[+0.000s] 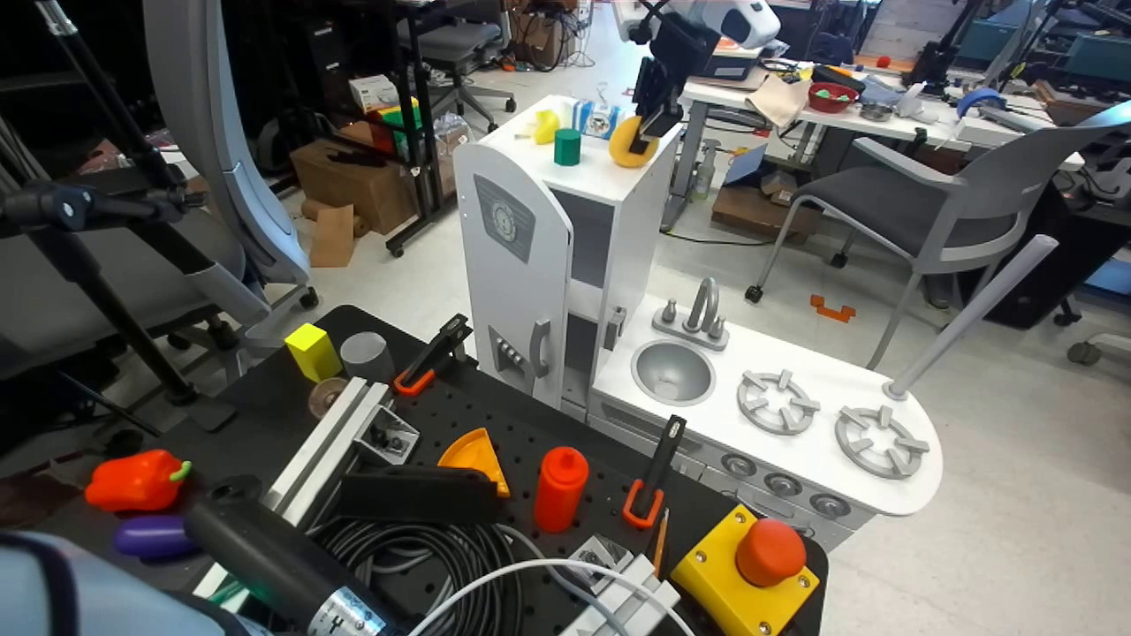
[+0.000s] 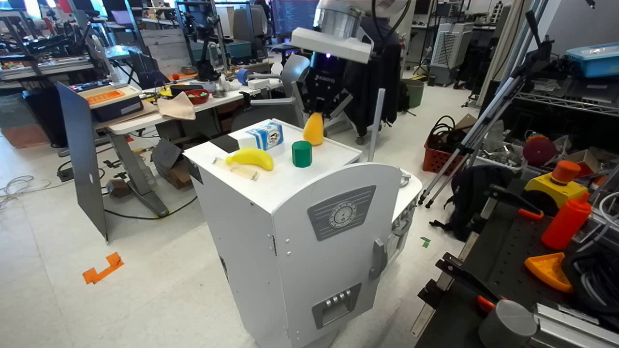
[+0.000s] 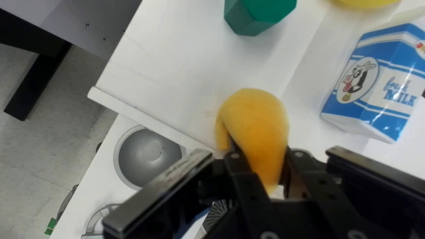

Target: Move the yellow plush toy to the right

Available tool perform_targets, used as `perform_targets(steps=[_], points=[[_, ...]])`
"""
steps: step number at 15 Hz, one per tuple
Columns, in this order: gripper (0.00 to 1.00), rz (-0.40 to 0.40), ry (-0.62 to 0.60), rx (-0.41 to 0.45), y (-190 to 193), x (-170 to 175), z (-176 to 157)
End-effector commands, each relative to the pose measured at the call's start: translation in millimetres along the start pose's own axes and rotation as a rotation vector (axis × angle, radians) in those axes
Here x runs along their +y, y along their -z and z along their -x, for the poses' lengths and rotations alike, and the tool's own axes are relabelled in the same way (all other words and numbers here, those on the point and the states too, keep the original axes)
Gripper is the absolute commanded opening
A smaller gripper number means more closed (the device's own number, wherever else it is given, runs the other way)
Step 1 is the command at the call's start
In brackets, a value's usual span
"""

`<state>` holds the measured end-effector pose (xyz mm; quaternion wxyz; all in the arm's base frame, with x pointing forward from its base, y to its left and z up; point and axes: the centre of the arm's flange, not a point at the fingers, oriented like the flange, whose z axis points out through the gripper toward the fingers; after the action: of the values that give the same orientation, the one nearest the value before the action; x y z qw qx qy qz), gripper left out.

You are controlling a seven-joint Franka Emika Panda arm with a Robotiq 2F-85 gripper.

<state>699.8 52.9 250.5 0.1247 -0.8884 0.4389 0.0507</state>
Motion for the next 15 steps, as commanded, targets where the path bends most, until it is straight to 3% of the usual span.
perform_targets(steps=[1,2,4,10,15], points=[[0.06,0.008,-0.019,-0.022,-7.1,-12.4,0.0],[0.48,0.006,-0.022,-0.022,-5.6,-12.2,-0.5],[0.55,0.008,-0.024,-0.020,-1.9,-10.0,1.0],[0.99,-0.012,0.064,0.110,37.2,-9.3,37.6],[1.00,-0.073,0.216,0.314,85.7,-3.2,87.8]])
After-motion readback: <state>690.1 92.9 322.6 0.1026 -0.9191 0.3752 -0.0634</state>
